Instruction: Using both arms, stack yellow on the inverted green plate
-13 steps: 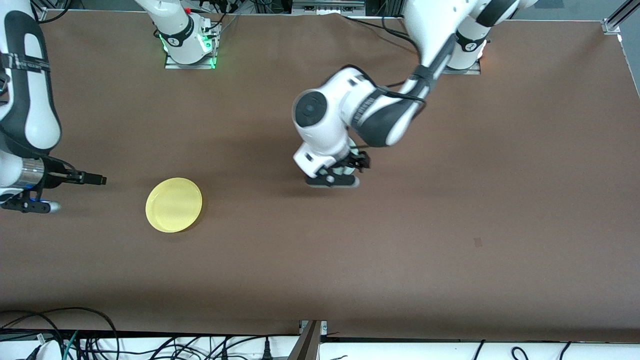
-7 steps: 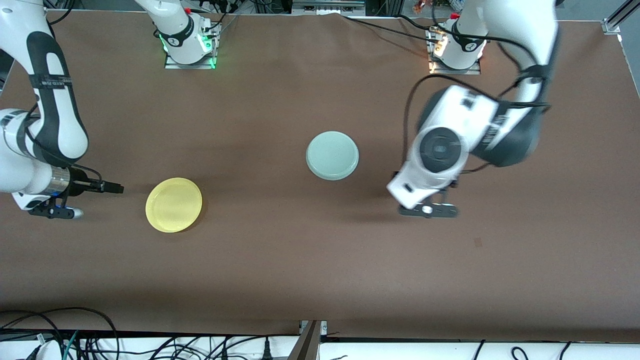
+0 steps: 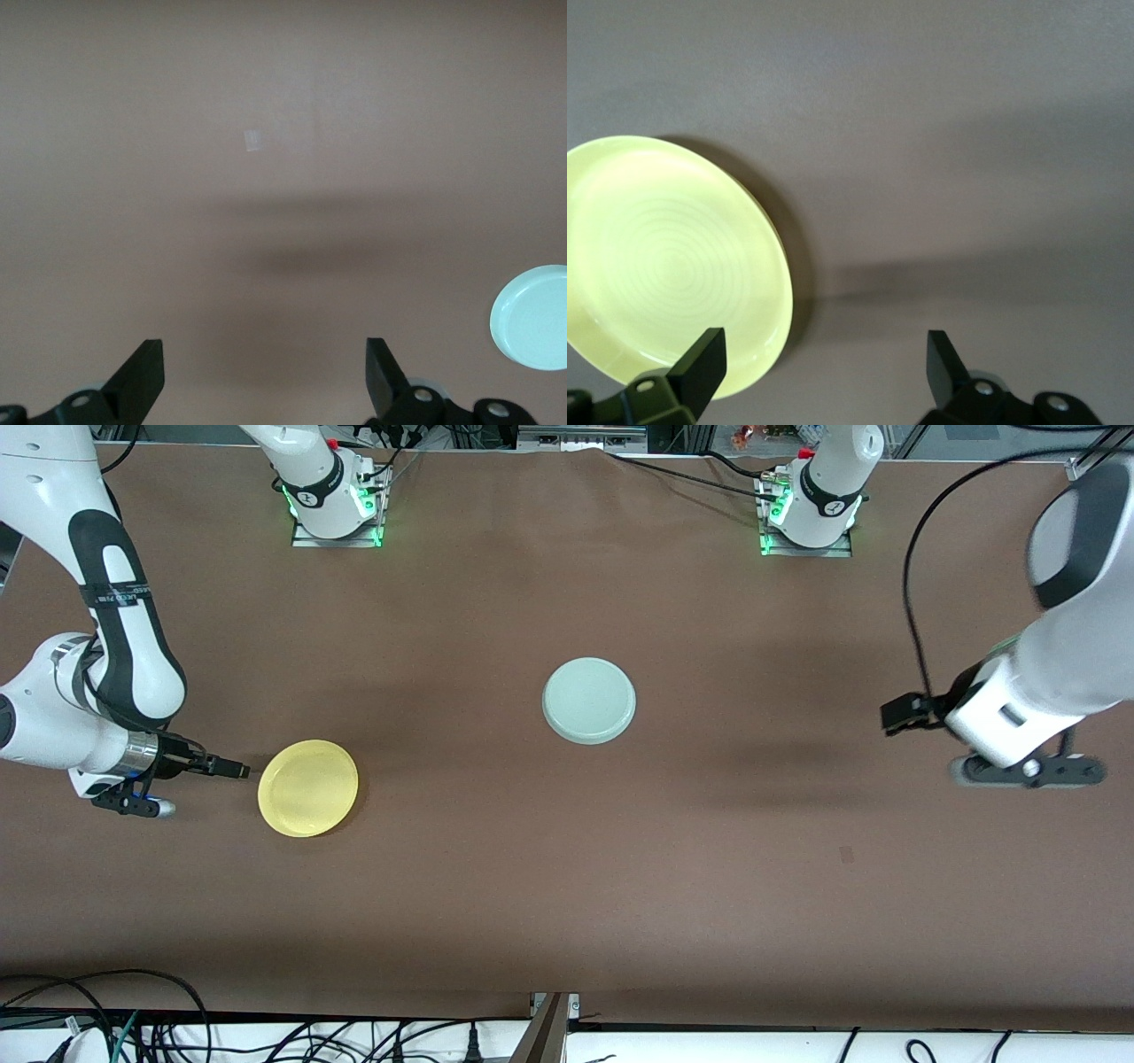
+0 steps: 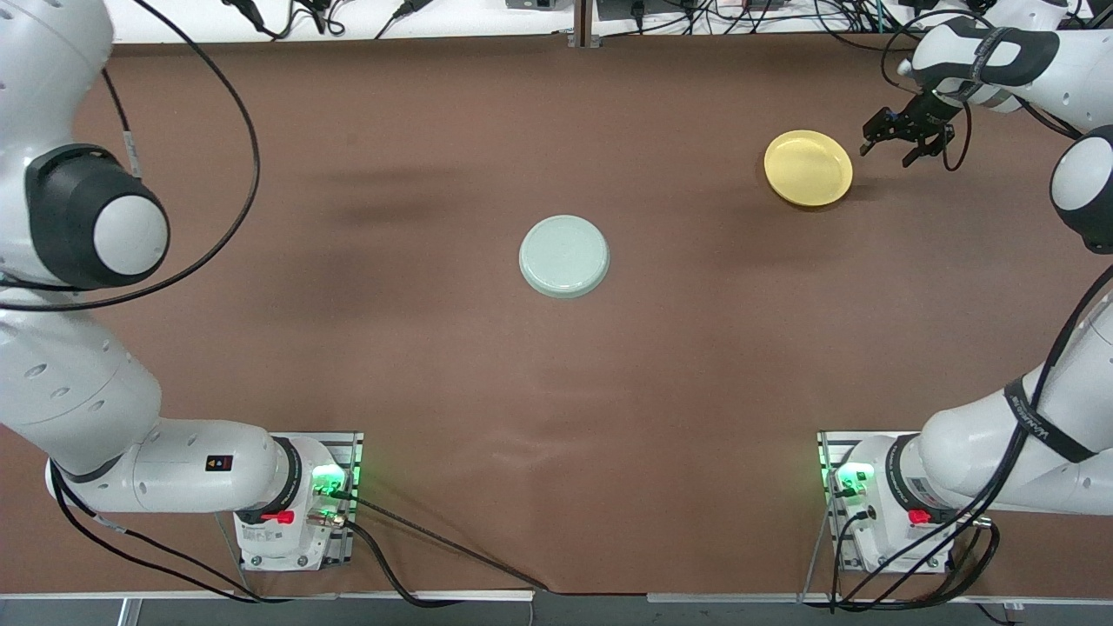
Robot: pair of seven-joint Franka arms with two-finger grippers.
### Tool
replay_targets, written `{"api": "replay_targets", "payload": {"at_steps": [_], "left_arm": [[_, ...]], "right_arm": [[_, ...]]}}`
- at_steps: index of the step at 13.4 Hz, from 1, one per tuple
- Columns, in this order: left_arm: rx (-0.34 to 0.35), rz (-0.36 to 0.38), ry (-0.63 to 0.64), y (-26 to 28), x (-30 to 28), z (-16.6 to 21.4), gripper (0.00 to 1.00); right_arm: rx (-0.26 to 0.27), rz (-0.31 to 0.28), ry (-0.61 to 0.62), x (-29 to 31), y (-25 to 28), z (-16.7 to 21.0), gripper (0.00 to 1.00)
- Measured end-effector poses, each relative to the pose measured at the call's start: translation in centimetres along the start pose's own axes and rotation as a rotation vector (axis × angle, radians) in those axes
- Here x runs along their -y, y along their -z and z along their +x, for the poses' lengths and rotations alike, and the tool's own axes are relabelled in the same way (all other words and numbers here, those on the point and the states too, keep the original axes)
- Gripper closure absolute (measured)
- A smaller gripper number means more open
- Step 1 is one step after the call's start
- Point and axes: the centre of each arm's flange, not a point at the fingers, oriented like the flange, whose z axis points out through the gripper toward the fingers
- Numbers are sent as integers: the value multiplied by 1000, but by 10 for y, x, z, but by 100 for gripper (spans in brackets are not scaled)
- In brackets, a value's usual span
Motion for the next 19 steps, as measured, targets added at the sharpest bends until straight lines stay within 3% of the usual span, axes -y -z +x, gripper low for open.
{"api": "replay_targets", "payload": {"at_steps": [4,8,12,15,19], "left_arm": [[-60,22,-26,30,29,-38,0],[-137,43,28,4,80,-64,0],[-129,42,38,4,87,-92,0],[-108,-38,41,8,77,-110,0],[-95,-46,37,6,74,-115,0]], "right_arm": [[-23,15,-13,4,-29,-1,0],[-18,51,-27,16,-43,-4,0],[-20,56,-31,17,-49,-4,0],[-15,55,-31,17,-57,-4,0],[-14,54,-24,17,-60,-4,46]]}}
